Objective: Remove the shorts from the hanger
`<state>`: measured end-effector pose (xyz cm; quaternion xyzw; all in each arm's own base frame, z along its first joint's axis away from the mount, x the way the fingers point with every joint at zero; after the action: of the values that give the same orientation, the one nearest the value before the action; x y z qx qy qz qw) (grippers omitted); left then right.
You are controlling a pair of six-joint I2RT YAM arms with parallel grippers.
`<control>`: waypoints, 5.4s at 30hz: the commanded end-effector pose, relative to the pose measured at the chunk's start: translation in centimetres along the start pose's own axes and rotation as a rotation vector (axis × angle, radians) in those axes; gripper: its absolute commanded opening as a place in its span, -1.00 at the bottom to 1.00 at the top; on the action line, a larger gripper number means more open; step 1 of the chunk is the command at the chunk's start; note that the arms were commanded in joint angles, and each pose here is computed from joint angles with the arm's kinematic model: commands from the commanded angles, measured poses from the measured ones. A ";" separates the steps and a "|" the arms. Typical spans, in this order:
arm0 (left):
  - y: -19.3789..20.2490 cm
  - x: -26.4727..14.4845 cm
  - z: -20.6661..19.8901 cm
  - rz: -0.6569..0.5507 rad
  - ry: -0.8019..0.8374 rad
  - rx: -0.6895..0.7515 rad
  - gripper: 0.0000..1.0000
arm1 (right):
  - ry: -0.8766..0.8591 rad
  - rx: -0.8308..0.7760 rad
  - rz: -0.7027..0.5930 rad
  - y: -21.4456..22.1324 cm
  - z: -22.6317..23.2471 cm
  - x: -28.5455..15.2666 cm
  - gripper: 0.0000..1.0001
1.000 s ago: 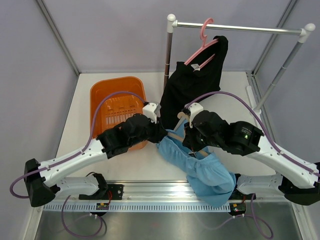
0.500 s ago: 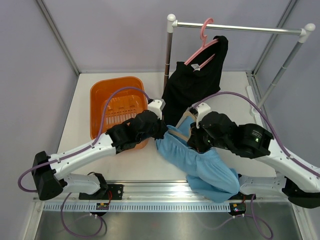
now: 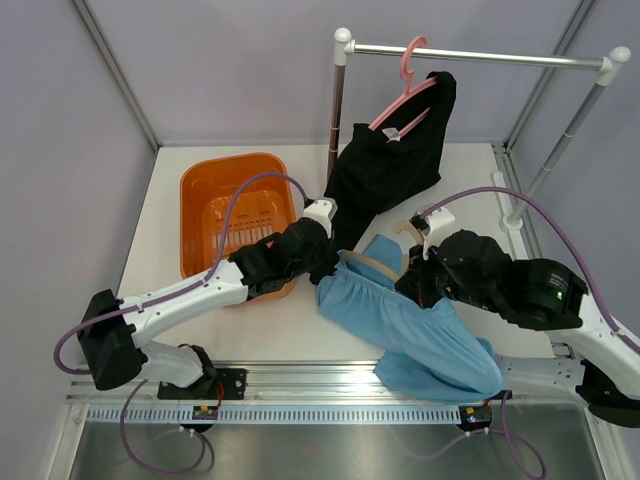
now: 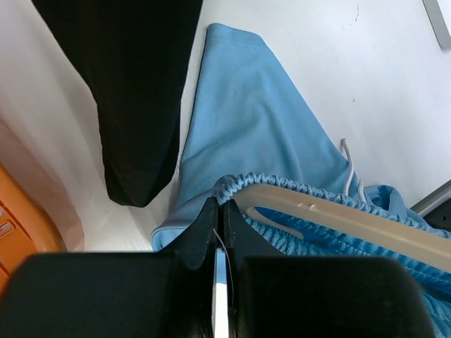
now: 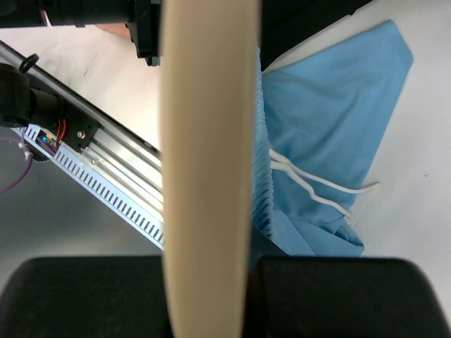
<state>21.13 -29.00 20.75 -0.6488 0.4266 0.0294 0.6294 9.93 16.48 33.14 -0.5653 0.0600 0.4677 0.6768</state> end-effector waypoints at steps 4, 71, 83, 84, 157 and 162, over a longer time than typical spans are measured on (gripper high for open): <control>1.0 1.2 1.3 0.048 -0.047 0.025 -1.00 | -0.093 0.083 -0.227 -3.8 0.7 -4.4 -1.00; -24.2 -31.6 -1.6 -0.877 -0.189 0.304 -1.00 | -0.079 0.091 -1.108 -20.4 1.4 -17.0 -1.00; -33.7 -43.5 3.2 -1.308 -0.497 0.297 -1.00 | -0.054 0.103 -1.016 -18.4 0.7 -14.6 -1.00; -34.0 -44.6 3.7 -1.361 -0.516 0.256 -1.00 | -0.049 0.102 -1.007 -18.2 0.7 -14.3 -1.00; -14.2 -14.4 14.2 -0.338 -0.254 -0.126 0.98 | 0.461 0.194 -0.747 -13.1 -6.1 -12.0 -1.00; -13.4 -14.7 12.9 -0.338 -0.157 -0.100 0.98 | 0.507 0.140 -0.694 -14.4 -5.8 -10.1 -1.00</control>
<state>27.68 -11.67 36.08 -0.7394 0.2289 0.0540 0.6308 16.38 7.58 46.49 -0.6078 0.0559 0.0666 0.7893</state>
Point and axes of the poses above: each gripper's point midway between its finger pads, its own x axis out along the fingers, its own z axis along the line the jaws close on, y = z × x, the point moved 4 cm from there along -x, back along the fingers, and after that the axes turned 8 degrees about x, right-handed, at the moved point
